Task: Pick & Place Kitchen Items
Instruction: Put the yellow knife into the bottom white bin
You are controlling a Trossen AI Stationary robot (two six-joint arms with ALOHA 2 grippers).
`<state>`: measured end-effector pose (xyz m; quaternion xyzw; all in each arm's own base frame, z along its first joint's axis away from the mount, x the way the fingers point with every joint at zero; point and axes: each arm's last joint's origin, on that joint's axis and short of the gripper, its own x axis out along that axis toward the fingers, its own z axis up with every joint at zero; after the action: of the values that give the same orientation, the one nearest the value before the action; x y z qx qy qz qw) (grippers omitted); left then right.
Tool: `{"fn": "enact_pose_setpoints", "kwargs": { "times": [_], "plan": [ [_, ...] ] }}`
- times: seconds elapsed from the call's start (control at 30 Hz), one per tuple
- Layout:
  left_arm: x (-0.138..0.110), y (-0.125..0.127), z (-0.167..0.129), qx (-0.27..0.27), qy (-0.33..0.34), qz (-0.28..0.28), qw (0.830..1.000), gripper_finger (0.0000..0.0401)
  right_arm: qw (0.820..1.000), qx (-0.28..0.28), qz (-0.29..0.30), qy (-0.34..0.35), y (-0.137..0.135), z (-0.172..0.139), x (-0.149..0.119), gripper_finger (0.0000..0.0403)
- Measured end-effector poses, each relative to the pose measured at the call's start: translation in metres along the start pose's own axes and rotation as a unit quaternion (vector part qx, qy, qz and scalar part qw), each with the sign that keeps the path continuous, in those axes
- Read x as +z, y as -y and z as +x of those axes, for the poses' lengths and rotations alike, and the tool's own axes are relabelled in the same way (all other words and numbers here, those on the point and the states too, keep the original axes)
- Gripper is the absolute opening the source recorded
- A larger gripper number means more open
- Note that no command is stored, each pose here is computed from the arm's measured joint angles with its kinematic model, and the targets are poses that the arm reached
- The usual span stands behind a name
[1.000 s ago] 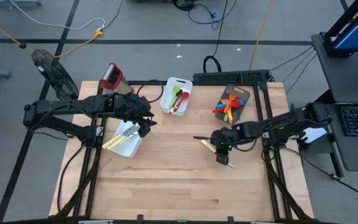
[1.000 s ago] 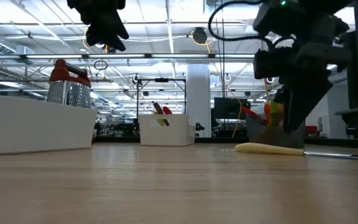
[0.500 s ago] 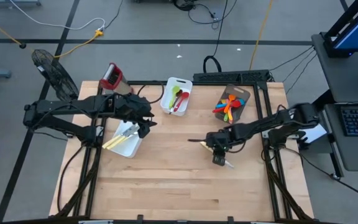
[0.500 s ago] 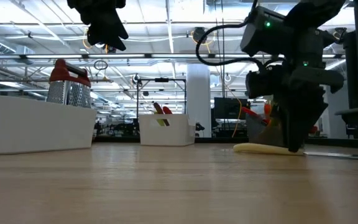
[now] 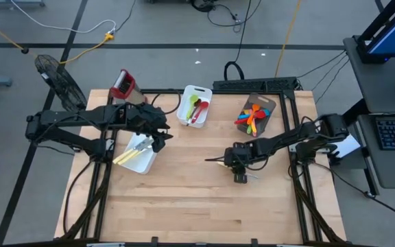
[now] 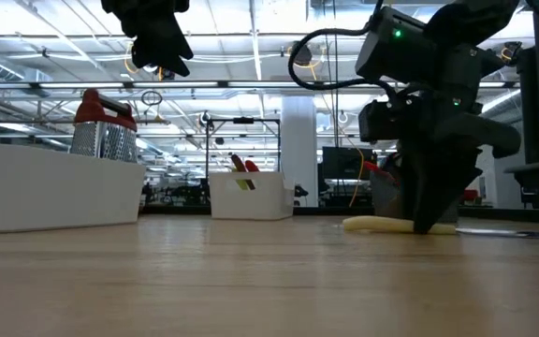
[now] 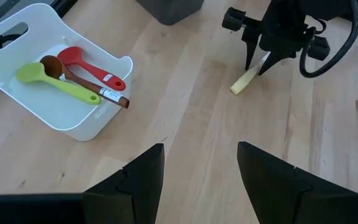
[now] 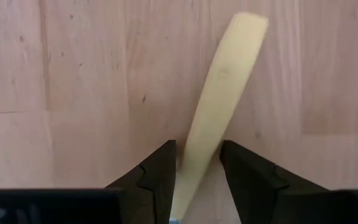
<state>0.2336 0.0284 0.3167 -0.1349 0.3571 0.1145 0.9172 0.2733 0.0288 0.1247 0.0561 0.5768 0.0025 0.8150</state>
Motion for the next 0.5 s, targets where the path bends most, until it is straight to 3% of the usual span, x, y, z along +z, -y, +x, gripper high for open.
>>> {"fn": "enact_pose_setpoints", "kwargs": {
  "times": [0.27, 0.5],
  "plan": [
    [0.0, 0.0, 0.0, 0.0, 0.0, 0.0, 1.0, 0.0209, 0.996, -0.044, -0.073, -0.027, -0.002, 0.014, -0.006, 0.0114],
    [0.0, 0.0, 0.0, 0.0, 0.0, 0.0, 1.0, 0.0209, 0.992, -0.056, -0.106, -0.035, -0.006, 0.017, -0.008, 0.005]
  ]
}}
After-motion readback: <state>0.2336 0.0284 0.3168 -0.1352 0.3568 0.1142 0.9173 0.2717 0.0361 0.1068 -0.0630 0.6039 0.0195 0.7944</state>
